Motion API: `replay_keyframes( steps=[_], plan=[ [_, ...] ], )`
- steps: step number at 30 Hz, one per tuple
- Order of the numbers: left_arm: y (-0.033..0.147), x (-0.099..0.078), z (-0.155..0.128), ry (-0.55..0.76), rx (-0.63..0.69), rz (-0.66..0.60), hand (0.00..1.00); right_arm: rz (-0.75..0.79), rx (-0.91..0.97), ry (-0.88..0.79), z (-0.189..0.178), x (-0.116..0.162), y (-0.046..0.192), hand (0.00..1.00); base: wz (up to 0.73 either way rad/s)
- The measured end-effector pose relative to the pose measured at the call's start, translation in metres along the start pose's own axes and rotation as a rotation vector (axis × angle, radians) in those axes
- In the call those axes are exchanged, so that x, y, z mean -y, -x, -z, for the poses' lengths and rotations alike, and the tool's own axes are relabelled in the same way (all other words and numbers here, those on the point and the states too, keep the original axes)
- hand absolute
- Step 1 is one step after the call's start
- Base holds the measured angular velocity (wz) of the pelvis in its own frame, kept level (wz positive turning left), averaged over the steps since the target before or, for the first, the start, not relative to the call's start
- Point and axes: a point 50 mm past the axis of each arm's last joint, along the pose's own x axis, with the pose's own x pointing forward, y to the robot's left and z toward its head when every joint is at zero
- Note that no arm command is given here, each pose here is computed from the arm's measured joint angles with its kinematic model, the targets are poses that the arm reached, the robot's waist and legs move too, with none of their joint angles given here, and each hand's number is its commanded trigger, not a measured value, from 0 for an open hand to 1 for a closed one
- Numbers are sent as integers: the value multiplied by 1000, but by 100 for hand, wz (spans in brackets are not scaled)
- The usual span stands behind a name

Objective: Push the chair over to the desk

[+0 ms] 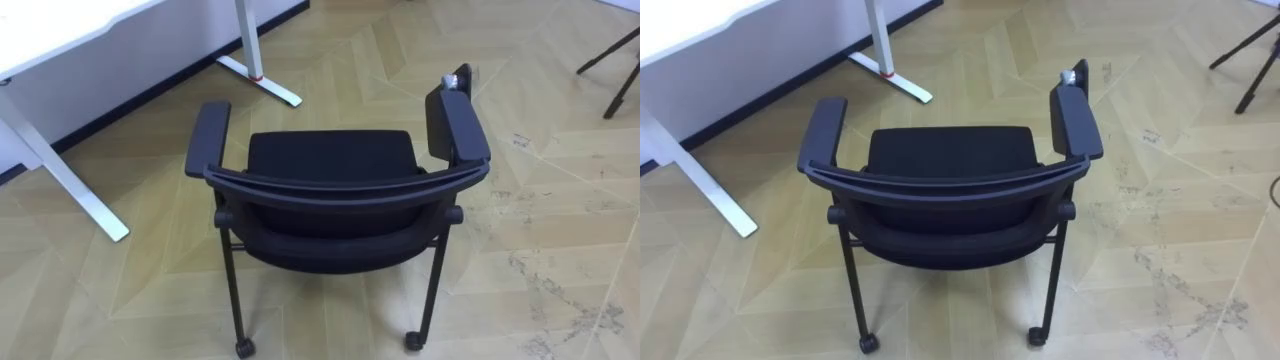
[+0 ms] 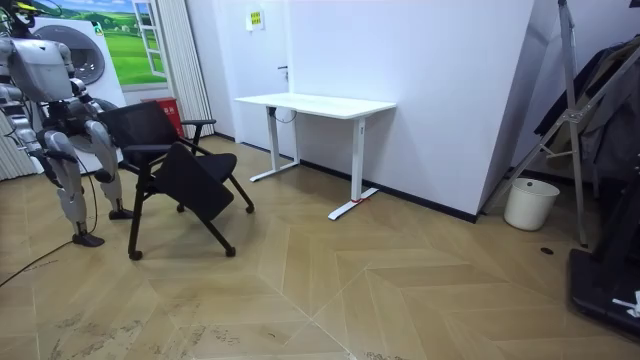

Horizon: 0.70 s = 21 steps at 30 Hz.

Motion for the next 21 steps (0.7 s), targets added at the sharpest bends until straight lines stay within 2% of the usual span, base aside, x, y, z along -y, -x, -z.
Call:
replay_keyframes(
  steps=[10,21],
  plan=[
    [2,-8,12,8,-36,-78,0,-4,12,-106,1,3,1,0,-1],
    [6,-18,28,43,-85,-138,0,41,-31,-72,9,10,2,0,0]
  ],
)
